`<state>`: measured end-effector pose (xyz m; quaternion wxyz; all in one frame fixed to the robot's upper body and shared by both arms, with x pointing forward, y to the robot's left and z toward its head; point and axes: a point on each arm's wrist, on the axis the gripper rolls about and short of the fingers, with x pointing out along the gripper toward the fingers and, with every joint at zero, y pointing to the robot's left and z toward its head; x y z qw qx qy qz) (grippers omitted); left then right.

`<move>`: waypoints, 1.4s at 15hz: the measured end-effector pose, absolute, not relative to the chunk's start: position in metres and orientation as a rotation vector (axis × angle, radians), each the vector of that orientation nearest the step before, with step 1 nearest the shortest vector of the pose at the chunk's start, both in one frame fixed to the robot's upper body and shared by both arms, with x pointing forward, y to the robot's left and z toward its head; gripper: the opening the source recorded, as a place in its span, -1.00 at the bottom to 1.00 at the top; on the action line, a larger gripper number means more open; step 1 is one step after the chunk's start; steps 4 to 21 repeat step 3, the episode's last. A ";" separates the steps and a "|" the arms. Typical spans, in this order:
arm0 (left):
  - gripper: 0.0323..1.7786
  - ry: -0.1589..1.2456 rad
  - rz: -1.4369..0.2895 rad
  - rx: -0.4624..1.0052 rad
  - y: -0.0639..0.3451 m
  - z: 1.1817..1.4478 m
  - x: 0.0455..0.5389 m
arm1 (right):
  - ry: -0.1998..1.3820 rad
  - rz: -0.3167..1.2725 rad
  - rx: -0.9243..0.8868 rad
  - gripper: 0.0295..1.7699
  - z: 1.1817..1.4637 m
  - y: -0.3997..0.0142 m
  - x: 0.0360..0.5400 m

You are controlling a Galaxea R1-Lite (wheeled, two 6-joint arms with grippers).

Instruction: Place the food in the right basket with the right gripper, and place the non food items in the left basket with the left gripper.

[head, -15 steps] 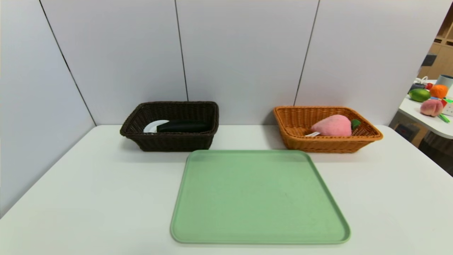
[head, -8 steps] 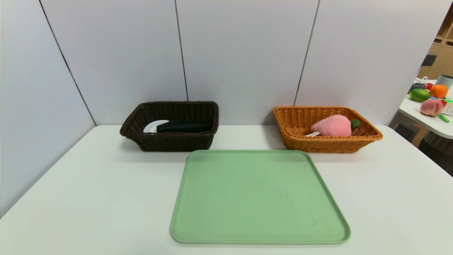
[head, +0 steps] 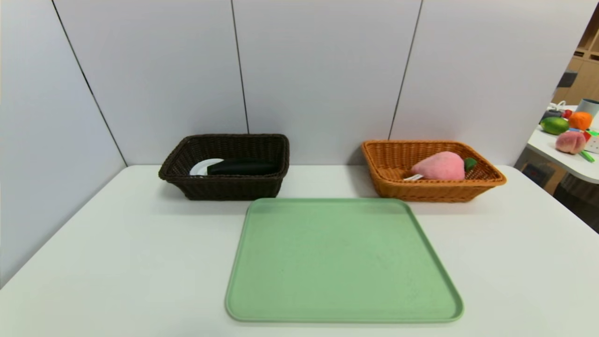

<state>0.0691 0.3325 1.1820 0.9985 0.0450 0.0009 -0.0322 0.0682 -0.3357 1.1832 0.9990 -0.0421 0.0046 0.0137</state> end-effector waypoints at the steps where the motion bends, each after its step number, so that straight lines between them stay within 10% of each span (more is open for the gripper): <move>1: 0.90 0.002 -0.064 0.090 0.332 1.182 0.069 | 0.009 0.028 -0.083 0.91 1.183 -0.336 0.068; 21: 0.90 0.002 -0.064 0.090 0.332 1.182 0.069 | 0.008 0.028 -0.080 0.91 1.183 -0.336 0.068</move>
